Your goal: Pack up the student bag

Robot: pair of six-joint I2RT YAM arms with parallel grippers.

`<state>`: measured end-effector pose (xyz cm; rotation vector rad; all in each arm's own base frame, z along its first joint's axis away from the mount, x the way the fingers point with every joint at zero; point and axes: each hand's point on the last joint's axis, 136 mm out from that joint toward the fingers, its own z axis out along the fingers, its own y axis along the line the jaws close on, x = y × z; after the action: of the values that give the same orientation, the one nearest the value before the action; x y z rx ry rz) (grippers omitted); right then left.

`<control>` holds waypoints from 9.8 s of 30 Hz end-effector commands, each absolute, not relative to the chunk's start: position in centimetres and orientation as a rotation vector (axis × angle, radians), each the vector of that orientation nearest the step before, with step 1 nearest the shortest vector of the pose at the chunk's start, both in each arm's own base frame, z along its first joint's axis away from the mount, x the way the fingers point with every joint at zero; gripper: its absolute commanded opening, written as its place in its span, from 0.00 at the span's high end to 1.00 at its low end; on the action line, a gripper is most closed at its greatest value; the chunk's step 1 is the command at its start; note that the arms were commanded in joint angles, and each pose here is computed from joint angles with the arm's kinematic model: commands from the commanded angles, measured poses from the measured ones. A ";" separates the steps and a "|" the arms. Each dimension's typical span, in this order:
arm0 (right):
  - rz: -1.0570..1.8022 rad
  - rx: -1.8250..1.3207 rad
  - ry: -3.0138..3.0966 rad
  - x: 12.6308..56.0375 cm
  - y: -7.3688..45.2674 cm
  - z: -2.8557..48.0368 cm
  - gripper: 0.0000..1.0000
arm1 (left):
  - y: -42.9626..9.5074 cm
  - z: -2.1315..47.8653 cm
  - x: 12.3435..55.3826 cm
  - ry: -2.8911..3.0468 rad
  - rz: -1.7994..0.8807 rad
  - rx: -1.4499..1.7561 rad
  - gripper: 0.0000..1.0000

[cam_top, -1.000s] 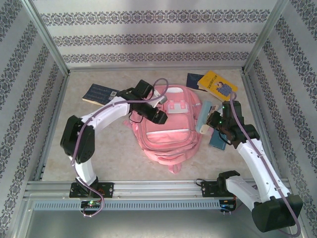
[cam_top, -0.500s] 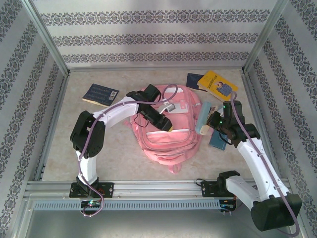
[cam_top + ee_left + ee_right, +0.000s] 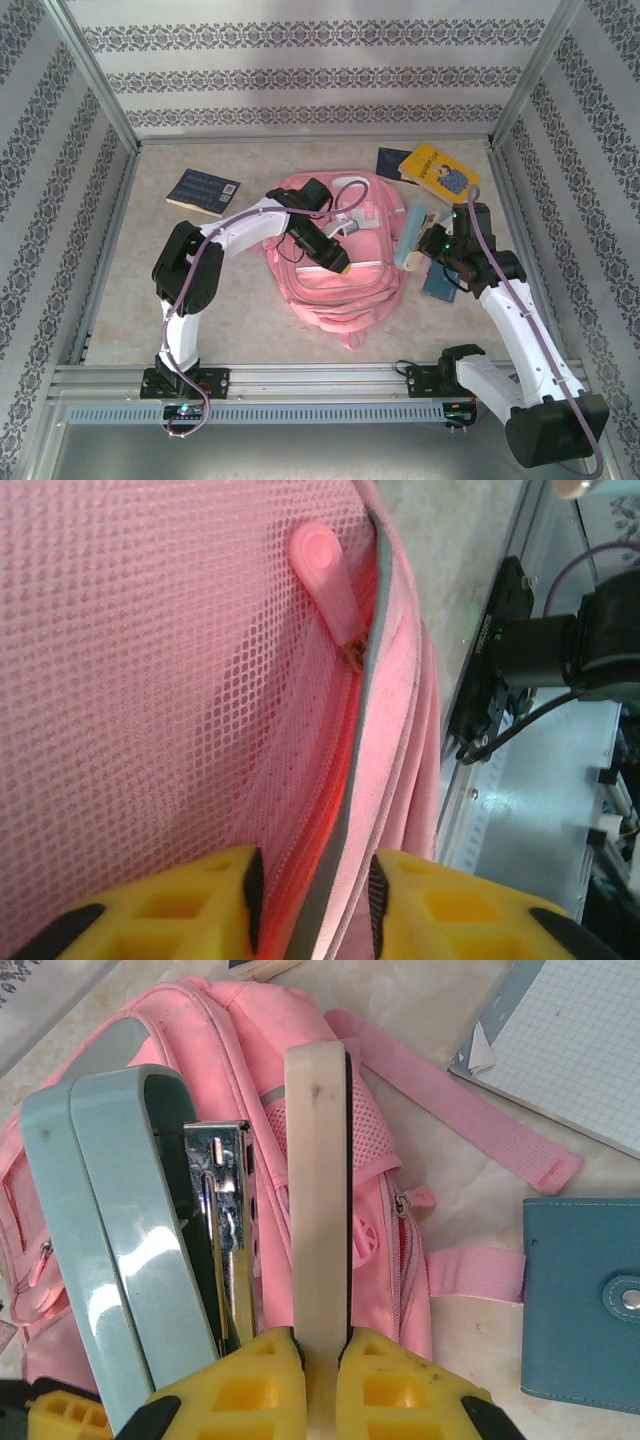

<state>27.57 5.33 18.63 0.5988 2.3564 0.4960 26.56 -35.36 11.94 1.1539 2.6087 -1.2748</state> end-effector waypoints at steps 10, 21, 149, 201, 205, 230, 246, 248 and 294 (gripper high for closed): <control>0.558 0.541 2.211 26.3 5.2 23.8 1.00 | -36.4 20.1 30.9 2.387 -1.163 1.076 1.00; 0.466 0.570 2.218 22.6 3.7 23.8 1.00 | -34.0 31.6 36.8 2.175 -1.153 0.841 1.00; -0.245 0.770 2.874 27.2 0.0 2.5 0.38 | -28.6 26.6 39.9 2.283 -1.254 0.578 1.00; 0.996 0.528 2.271 28.8 15.6 23.7 1.00 | -27.9 35.8 40.2 2.157 -1.375 0.588 1.00; 1.145 0.562 2.181 30.5 18.4 24.2 1.00 | -28.3 37.0 40.3 2.122 -1.426 0.596 1.00; 1.475 0.498 2.039 41.4 34.5 19.3 0.37 | -29.3 37.5 41.3 2.081 -1.520 0.620 1.00; 0.955 0.083 2.210 32.3 24.7 21.5 0.23 | -28.3 34.9 42.1 2.146 -1.435 0.591 1.00; 0.854 0.095 2.216 30.7 22.0 21.5 0.25 | -28.6 33.9 41.7 2.172 -1.421 0.602 1.00; 0.387 1.249 2.662 42.5 -1.3 1.2 0.37 | -30.8 26.9 33.8 2.387 -0.968 0.679 0.28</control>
<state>44.50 -2.78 3.22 1.1769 2.6036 0.3142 31.99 -30.73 24.81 0.7372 2.4655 -1.0382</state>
